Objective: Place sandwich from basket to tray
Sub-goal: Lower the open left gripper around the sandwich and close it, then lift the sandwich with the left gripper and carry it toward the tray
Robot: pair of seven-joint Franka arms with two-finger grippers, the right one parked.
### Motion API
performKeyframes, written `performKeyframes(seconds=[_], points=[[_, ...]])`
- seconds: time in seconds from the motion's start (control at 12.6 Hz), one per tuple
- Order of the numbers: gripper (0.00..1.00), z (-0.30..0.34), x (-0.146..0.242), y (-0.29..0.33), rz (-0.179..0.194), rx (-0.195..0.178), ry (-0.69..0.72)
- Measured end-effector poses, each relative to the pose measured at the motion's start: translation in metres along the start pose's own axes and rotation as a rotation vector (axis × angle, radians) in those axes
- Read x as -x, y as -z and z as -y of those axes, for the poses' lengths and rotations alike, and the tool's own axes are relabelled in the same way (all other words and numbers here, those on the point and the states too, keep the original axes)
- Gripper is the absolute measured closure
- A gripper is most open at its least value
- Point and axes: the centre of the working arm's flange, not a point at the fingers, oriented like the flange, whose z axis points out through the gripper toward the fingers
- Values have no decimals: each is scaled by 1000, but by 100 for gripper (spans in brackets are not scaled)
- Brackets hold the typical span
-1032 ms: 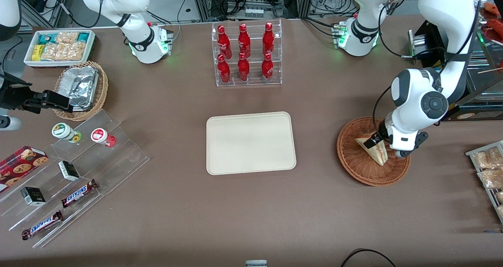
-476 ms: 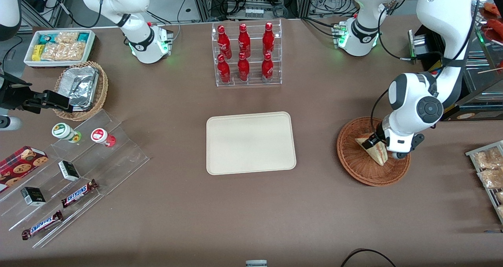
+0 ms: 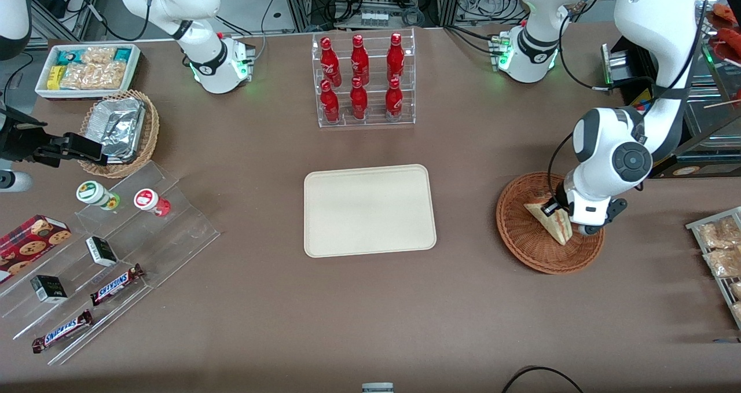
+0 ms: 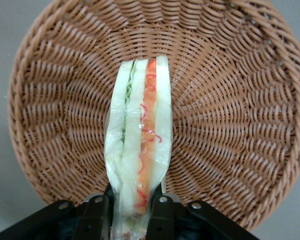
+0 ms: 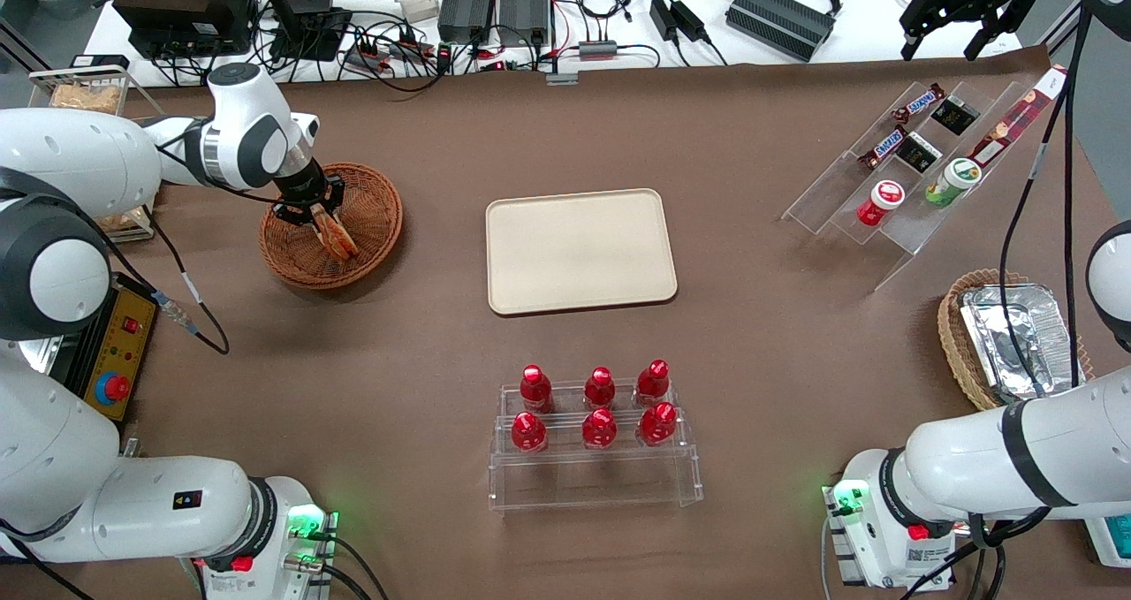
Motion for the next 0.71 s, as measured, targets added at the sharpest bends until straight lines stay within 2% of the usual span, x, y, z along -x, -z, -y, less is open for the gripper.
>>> performKeyframes(seconds=[0.24, 0.32, 0.71], points=[[80, -11, 0, 53, 25, -34, -18], [85, -22, 5, 71, 22, -32, -39], [85, -97, 71, 101, 5, 4, -211]])
